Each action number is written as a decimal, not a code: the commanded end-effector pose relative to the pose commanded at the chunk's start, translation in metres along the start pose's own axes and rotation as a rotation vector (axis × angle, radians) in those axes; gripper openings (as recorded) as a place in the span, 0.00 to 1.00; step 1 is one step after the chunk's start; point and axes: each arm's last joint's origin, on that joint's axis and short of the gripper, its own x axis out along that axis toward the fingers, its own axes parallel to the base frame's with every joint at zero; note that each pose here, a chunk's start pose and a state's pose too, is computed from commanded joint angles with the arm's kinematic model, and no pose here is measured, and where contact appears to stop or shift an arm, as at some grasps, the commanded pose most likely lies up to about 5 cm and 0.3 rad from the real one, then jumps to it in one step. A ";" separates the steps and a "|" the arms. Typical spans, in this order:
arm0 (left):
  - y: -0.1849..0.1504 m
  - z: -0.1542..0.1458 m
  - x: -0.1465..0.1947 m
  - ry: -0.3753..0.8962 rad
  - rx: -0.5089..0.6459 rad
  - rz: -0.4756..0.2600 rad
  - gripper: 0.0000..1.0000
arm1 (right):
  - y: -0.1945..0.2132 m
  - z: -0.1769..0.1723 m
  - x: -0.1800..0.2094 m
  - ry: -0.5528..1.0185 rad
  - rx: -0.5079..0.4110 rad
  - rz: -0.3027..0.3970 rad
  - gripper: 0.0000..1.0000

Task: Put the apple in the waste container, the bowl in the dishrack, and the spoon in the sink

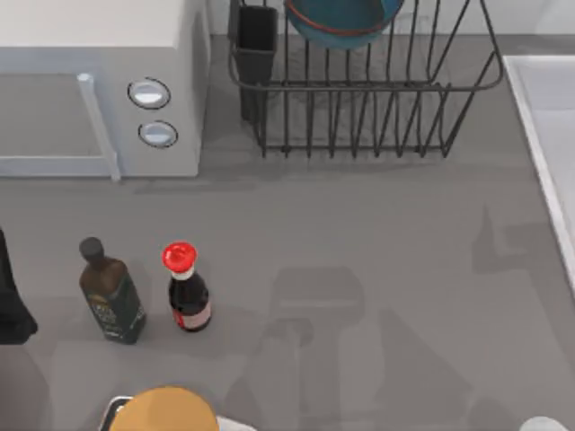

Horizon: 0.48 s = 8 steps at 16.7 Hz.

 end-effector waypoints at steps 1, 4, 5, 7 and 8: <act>0.000 0.000 0.000 0.000 0.000 0.000 1.00 | -0.006 -0.011 -0.015 -0.009 0.001 -0.008 1.00; 0.000 0.000 0.000 0.000 0.000 0.000 1.00 | -0.017 -0.043 -0.044 -0.036 0.004 -0.042 1.00; 0.000 0.000 0.000 0.000 0.000 0.000 1.00 | -0.019 -0.050 -0.049 -0.046 0.005 -0.056 1.00; 0.000 0.000 0.000 0.000 0.000 0.000 1.00 | -0.023 -0.062 -0.056 -0.068 0.006 -0.084 1.00; 0.000 0.000 0.000 0.000 0.000 0.000 1.00 | -0.024 -0.065 -0.058 -0.077 0.007 -0.096 1.00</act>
